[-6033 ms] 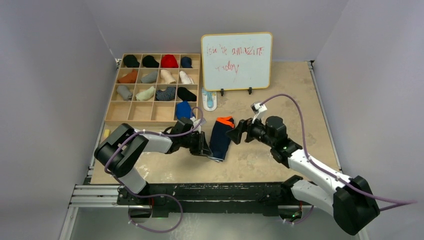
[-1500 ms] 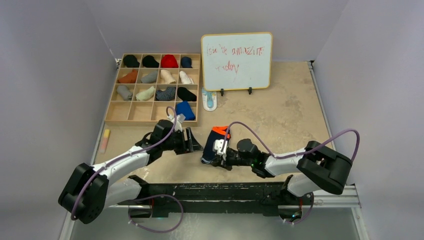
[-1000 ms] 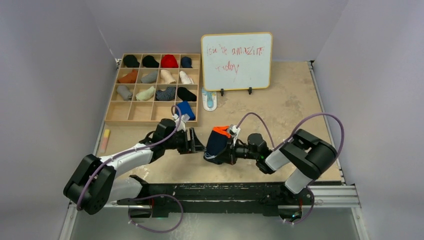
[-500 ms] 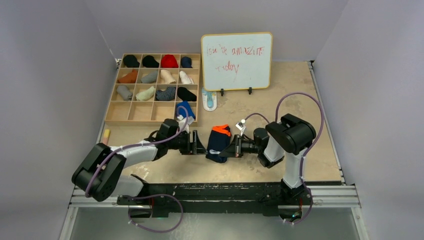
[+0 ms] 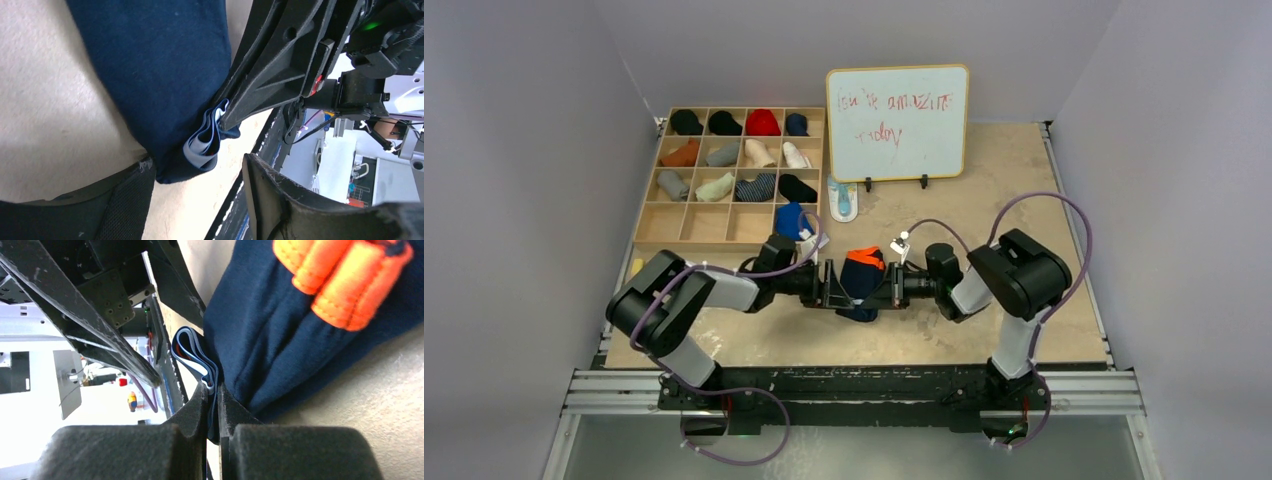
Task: Roll the underwear
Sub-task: Roll the underwear to the center of the board.
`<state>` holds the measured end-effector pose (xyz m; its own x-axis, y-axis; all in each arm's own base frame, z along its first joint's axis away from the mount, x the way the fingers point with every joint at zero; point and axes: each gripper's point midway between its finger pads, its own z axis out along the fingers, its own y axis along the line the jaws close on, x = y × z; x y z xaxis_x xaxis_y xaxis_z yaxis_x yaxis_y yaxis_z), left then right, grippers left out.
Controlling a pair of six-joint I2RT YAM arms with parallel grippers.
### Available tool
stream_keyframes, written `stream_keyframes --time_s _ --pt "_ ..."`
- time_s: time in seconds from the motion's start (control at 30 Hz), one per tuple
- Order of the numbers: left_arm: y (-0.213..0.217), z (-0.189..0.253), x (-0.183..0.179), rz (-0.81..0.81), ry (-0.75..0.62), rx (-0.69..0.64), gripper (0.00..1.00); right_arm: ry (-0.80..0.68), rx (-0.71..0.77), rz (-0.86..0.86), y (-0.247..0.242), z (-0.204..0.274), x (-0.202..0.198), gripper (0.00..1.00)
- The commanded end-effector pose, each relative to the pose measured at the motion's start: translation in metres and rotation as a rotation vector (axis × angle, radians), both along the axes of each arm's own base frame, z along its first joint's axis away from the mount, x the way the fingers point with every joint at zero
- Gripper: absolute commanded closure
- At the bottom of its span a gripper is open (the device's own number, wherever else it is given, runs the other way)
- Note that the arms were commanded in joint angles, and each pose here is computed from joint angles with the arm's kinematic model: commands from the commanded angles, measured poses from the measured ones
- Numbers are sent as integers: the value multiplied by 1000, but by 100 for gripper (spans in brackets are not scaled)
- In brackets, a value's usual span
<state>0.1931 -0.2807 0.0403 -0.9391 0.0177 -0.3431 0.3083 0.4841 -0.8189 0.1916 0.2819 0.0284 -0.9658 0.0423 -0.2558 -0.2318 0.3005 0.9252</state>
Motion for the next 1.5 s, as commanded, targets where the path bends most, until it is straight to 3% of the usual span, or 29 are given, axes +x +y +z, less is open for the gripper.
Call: stream_keyframes --time_s 0.0,0.07,0.27,0.43,0.63,0.77,0.87,1.0,1.07,1.13,1.2,1.3,1.47 --pt "-15 3 6 -32 -30 -26 40 -35 -77 34 -2 -3 5 95" --pt "-14 -2 8 -16 -26 -9 45 -57 -100 48 -2 -2 9 94" --pt "-5 -15 17 65 -19 66 76 -82 -148 85 -5 4 10 90" --pt "-3 -15 26 118 -16 98 94 -95 -202 82 -8 6 14 83" --pt "-5 -12 32 92 -7 144 99 -214 -276 88 -17 26 23 53" --pt "-4 -9 35 80 -9 180 100 -383 -391 42 -32 42 41 17" --pt "-5 -6 36 65 -3 199 100 -571 -423 5 -41 65 53 9" --pt "-7 0 38 39 -8 204 100 -905 -398 -90 -47 101 61 8" --pt "-8 5 39 17 -20 209 100 -1023 -337 -179 -49 120 62 1" --pt "-7 9 39 -3 -37 220 100 -1010 -282 -345 -57 132 69 1" --pt "-2 8 35 -25 -32 258 100 -970 -261 -370 -57 128 69 1" --pt "7 7 33 -37 -38 313 100 -1118 -266 -213 -42 121 63 16" --pt "13 7 28 -52 -33 344 100 -1517 -371 168 4 84 14 22"
